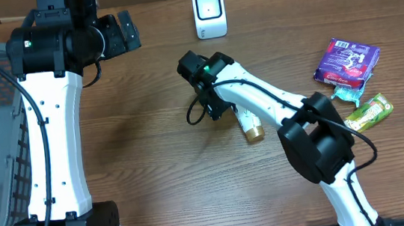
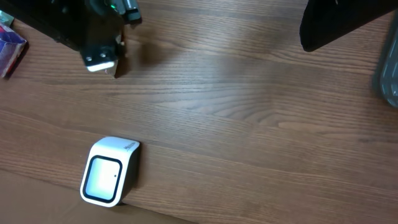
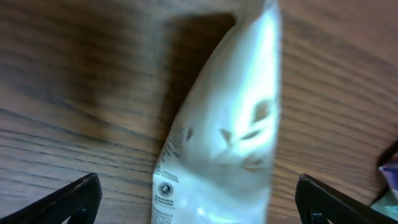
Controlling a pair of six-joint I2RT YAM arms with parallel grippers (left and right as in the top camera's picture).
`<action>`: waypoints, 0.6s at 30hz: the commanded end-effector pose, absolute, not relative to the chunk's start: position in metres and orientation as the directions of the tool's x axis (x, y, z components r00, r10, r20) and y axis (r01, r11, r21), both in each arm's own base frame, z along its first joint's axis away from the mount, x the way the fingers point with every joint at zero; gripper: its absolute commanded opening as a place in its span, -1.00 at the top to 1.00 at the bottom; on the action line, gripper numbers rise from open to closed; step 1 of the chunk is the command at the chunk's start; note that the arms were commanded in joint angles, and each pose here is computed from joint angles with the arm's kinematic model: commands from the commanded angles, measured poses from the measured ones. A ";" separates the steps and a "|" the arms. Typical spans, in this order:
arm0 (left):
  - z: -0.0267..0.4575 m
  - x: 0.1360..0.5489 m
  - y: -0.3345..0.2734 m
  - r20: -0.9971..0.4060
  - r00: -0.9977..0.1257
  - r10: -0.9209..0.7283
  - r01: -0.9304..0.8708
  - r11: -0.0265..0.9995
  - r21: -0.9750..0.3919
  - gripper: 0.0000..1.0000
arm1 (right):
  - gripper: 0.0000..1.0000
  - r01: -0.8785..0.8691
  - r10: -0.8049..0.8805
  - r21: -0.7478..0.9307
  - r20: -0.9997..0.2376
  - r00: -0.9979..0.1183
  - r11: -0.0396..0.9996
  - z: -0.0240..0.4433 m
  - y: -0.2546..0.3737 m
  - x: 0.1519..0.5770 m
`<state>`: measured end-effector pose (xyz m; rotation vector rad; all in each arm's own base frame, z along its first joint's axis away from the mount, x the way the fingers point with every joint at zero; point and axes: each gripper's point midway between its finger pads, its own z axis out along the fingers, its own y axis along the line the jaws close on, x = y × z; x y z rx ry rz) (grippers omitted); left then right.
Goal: Scan the item barcode
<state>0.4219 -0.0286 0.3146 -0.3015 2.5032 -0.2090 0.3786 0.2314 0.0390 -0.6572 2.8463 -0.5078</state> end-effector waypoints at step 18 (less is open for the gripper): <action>0.318 0.423 -0.033 -0.560 -0.794 -0.237 -0.138 0.967 -0.214 -0.99 | 0.12 -0.452 -0.493 -0.432 0.019 -0.870 0.781 0.016 0.211 0.370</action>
